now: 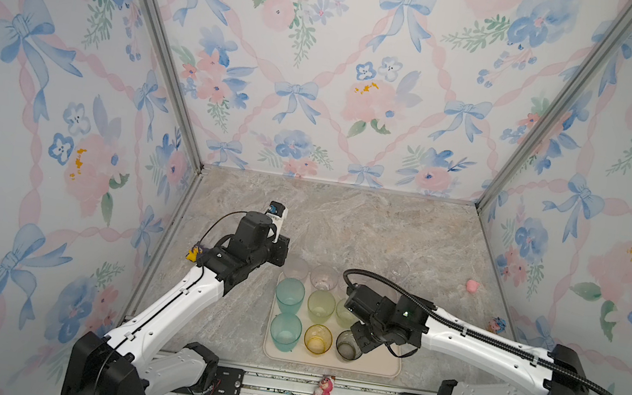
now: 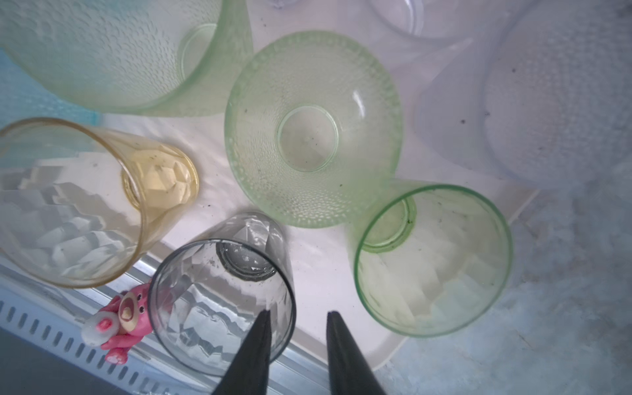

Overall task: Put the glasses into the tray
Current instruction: 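Raise the right gripper and move it to the clear glass beyond the tray, then close the right gripper on the clear glass's rim and lift it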

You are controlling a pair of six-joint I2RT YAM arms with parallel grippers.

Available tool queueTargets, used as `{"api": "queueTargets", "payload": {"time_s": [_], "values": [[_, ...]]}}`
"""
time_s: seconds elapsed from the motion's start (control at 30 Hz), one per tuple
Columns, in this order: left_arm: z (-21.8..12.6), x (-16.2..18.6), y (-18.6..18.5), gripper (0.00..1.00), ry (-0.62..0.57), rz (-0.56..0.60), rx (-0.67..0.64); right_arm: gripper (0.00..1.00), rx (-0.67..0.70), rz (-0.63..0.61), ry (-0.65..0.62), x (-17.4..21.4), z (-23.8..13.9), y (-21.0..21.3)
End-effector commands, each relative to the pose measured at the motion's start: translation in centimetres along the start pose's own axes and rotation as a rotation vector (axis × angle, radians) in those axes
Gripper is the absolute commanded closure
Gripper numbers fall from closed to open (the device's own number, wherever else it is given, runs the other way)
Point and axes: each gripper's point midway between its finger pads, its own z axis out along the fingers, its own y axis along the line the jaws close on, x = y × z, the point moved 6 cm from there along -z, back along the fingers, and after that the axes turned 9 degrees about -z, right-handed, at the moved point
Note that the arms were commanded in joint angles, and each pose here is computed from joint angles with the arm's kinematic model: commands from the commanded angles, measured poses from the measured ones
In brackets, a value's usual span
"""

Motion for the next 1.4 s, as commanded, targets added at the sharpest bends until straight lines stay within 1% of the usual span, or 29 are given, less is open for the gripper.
{"api": "queueTargets", "payload": {"time_s": [0.0,0.07,0.17,0.27,0.37,0.47,0.53,0.6,0.73,0.9,1.37], "values": [[0.4,0.6,0.5,0.76,0.022,0.011,-0.015,0.68,-0.004,0.012,-0.026,0.1,-2.4,-1.0],[0.6,0.9,0.6,0.76,0.03,0.01,-0.021,0.68,-0.006,0.037,-0.084,-0.4,-4.2,-1.8],[1.0,1.6,0.9,0.76,0.05,0.007,-0.032,0.66,0.021,0.132,-0.212,-1.3,-7.3,-4.4],[1.3,1.8,0.8,0.76,0.063,0.004,-0.033,0.65,0.106,0.29,-0.285,-1.4,-9.1,-8.8],[1.5,1.8,0.9,0.77,0.068,0.003,-0.034,0.68,0.194,0.438,-0.277,-0.9,-9.1,-13.5],[1.6,1.9,0.8,0.77,0.073,0.004,-0.033,0.69,0.18,0.526,-0.26,-1.1,-7.6,-16.7],[1.7,1.9,0.9,0.77,0.074,0.003,-0.036,0.7,0.171,0.562,-0.234,-1.5,-6.2,-18.4],[1.8,2.0,1.0,0.77,0.078,0.004,-0.04,0.7,0.183,0.577,-0.211,-2.1,-5.0,-19.6],[2.0,1.9,1.0,0.76,0.082,0.008,-0.042,0.69,0.162,0.595,-0.185,-3.6,-2.6,-21.3],[2.1,1.9,1.1,0.76,0.085,0.015,-0.049,0.7,0.141,0.614,-0.151,-4.6,-0.3,-23.0],[2.9,1.9,1.7,0.76,0.106,0.015,-0.062,0.74,0.104,0.629,-0.09,-5.5,3.1,-25.1]]}}
